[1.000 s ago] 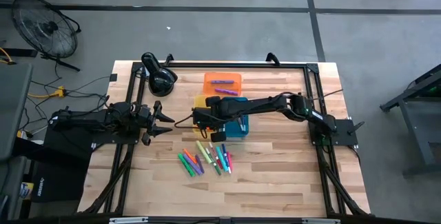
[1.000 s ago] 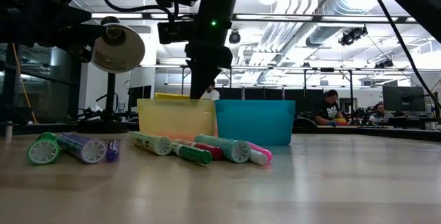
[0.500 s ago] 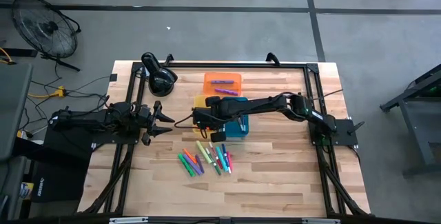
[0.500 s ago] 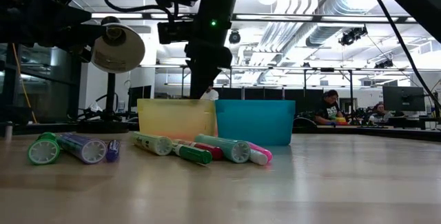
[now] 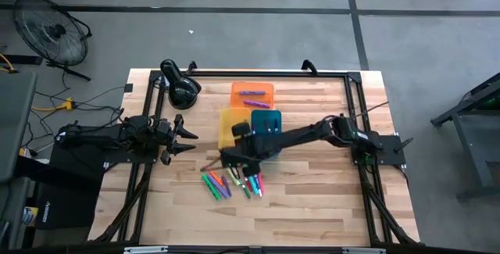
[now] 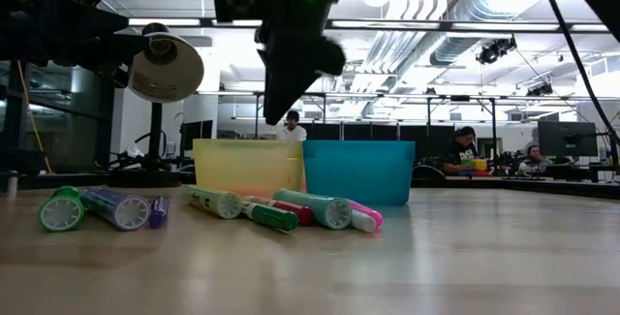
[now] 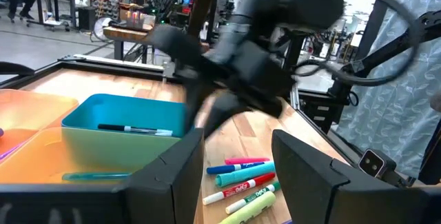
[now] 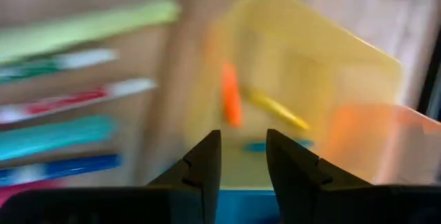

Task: Pick & Place Markers
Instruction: Put the pink pen into the yellow bin

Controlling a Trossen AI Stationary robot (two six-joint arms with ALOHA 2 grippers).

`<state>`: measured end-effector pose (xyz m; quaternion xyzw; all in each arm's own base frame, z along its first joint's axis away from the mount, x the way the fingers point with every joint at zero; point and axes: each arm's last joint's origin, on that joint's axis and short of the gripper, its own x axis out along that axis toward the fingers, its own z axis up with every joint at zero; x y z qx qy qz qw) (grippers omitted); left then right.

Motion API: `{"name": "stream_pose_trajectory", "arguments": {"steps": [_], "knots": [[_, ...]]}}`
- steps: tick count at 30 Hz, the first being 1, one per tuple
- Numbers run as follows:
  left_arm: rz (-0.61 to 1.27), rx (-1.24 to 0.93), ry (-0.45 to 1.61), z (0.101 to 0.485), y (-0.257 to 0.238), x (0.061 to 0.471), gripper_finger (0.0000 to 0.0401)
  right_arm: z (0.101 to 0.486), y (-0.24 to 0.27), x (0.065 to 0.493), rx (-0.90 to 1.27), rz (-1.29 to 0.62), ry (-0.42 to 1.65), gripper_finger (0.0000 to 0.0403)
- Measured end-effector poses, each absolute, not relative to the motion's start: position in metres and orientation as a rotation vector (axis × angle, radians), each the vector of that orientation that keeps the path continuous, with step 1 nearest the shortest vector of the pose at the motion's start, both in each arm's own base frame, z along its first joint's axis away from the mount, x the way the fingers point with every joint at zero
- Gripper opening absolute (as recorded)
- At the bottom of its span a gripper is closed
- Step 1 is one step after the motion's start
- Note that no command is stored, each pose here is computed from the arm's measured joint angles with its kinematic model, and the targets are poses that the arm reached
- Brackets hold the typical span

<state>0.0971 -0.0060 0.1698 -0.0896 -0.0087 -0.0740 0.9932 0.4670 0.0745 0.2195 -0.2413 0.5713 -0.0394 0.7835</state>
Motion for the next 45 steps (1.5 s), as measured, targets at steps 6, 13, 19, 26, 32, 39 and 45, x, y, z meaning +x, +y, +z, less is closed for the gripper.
{"name": "stream_pose_trajectory", "arguments": {"steps": [6, 13, 19, 26, 32, 39, 45], "knots": [[-0.148, -0.180, -0.017, 0.170, -0.006, 0.097, 0.0170, 0.218, 0.108, 0.455, -0.422, -0.020, 1.275, 0.0104], [-0.148, -0.180, -0.017, 0.170, -0.006, 0.097, 0.0170, 0.216, 0.123, 0.448, -0.040, -0.172, 1.290, 0.0104], [-0.148, -0.180, -0.017, 0.170, -0.006, 0.097, 0.0170, 0.215, 0.133, 0.440, 0.135, -0.291, 1.324, 0.0104], [-0.148, -0.180, -0.017, 0.170, -0.006, 0.097, 0.0170, 0.215, 0.138, 0.427, 0.192, -0.517, 1.338, 0.0112], [-0.148, -0.180, -0.017, 0.170, -0.006, 0.097, 0.0170, 0.203, 0.141, 0.430, 0.300, -0.638, 1.304, 0.0152], [-0.148, -0.180, -0.017, 0.170, -0.006, 0.097, 0.0170, 0.184, 0.140, 0.432, 0.404, -0.686, 1.370, 0.0186], [-0.148, -0.180, -0.017, 0.170, -0.006, 0.097, 0.0170, 0.174, 0.140, 0.430, 0.443, -0.702, 1.388, 0.0190]]}}
